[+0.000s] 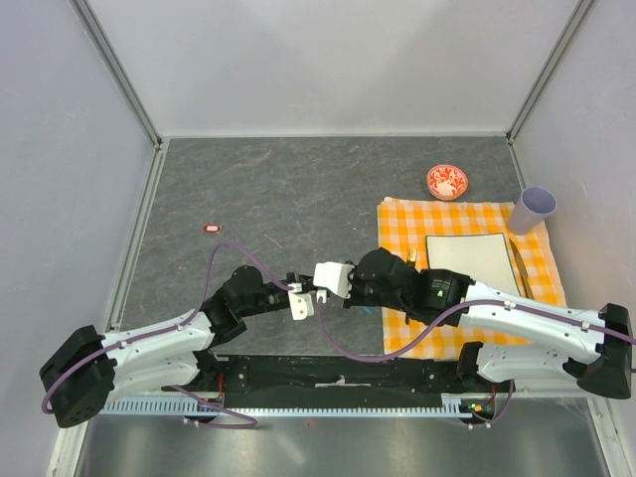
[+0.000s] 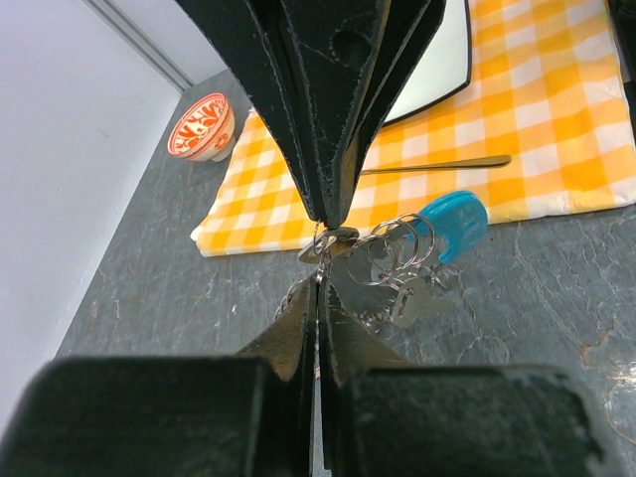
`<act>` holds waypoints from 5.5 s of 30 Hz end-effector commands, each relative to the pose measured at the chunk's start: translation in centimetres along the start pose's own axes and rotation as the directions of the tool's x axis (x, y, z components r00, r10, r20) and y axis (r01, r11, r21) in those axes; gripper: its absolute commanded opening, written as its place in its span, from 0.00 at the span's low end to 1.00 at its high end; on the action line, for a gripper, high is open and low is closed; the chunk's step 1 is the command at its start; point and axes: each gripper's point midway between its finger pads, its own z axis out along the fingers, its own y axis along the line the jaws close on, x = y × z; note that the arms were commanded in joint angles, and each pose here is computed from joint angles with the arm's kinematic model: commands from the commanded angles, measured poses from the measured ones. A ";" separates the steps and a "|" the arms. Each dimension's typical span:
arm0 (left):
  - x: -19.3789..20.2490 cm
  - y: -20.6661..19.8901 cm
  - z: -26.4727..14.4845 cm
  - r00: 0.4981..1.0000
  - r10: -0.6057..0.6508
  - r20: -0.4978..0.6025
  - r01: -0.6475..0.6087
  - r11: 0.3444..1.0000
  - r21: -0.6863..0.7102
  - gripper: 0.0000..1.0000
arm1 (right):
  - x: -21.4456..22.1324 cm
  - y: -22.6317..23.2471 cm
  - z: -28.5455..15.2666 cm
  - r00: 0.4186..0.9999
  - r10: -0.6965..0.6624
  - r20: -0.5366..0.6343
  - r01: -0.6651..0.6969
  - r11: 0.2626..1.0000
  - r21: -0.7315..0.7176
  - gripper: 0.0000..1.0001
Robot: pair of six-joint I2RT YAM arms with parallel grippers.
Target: Put the keys on the keyring
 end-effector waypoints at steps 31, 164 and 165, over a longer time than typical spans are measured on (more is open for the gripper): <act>-2.4 1.8 0.2 0.996 0.059 0.061 -0.056 0.997 -0.054 0.02 | -1.2 -1.0 -0.5 0.999 0.014 0.034 -0.016 0.999 0.044 0.00; -6.4 1.5 -1.7 0.955 0.091 0.281 -0.059 0.991 -0.123 0.02 | -0.5 0.9 1.4 0.997 0.075 0.029 -0.072 0.994 -0.086 0.00; -6.3 1.4 -1.7 0.957 0.087 0.277 -0.055 0.991 -0.122 0.02 | -0.5 0.7 1.2 0.997 0.076 0.032 -0.073 0.995 -0.073 0.00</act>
